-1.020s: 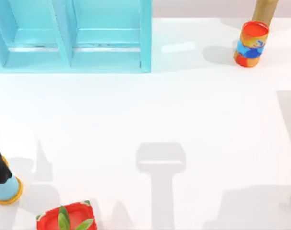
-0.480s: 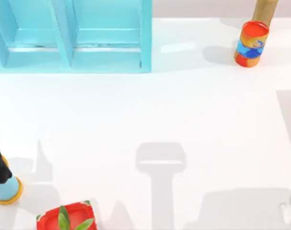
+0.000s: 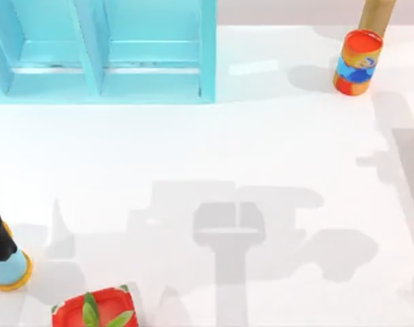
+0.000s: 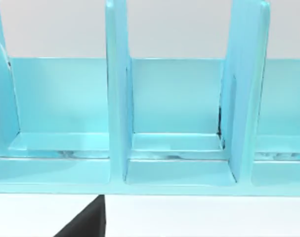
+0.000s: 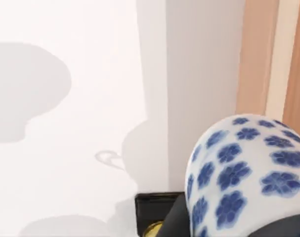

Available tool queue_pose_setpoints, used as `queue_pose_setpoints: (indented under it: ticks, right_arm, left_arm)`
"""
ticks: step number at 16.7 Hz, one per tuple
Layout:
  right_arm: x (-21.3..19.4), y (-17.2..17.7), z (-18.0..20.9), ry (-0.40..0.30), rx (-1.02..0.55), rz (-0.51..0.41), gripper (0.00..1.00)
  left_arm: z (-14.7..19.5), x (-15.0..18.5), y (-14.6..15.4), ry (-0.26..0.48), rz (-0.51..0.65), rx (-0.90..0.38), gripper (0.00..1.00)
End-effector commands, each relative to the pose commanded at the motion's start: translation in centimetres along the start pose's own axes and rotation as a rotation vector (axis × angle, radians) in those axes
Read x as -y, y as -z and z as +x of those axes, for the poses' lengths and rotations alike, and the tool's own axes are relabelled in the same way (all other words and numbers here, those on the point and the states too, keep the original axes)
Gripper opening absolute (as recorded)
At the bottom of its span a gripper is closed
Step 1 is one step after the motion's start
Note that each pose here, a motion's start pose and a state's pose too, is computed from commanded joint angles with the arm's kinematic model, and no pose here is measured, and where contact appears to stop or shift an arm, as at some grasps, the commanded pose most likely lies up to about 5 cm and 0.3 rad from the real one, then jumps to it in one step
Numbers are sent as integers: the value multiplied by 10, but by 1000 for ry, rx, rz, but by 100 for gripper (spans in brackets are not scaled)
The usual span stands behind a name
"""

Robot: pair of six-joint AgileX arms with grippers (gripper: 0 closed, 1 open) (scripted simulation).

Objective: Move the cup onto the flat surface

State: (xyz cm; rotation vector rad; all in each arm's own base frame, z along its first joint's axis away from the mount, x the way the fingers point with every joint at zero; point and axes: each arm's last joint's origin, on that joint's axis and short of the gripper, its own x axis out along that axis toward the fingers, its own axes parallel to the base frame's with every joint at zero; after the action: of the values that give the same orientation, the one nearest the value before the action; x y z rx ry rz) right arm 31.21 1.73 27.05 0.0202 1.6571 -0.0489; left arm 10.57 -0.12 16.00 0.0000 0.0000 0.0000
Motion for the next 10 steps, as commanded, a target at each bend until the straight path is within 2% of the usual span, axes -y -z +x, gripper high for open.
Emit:
queue_pose_setpoints:
  ticks: [3, 5, 8, 10]
  right_arm:
    - [-82, -38, -13, 11, 38, 0, 0]
    - [-145, -46, -15, 6, 68, -8, 0]
    - [-234, -32, -7, -10, 91, -24, 0]
    - [-277, -16, 2, -16, 91, -32, 0]
  left_arm:
    - [0, 0, 0, 0, 0, 0, 100]
    - [0, 0, 0, 0, 0, 0, 100]
    - [0, 0, 0, 0, 0, 0, 100]
    - [0, 0, 0, 0, 0, 0, 100]
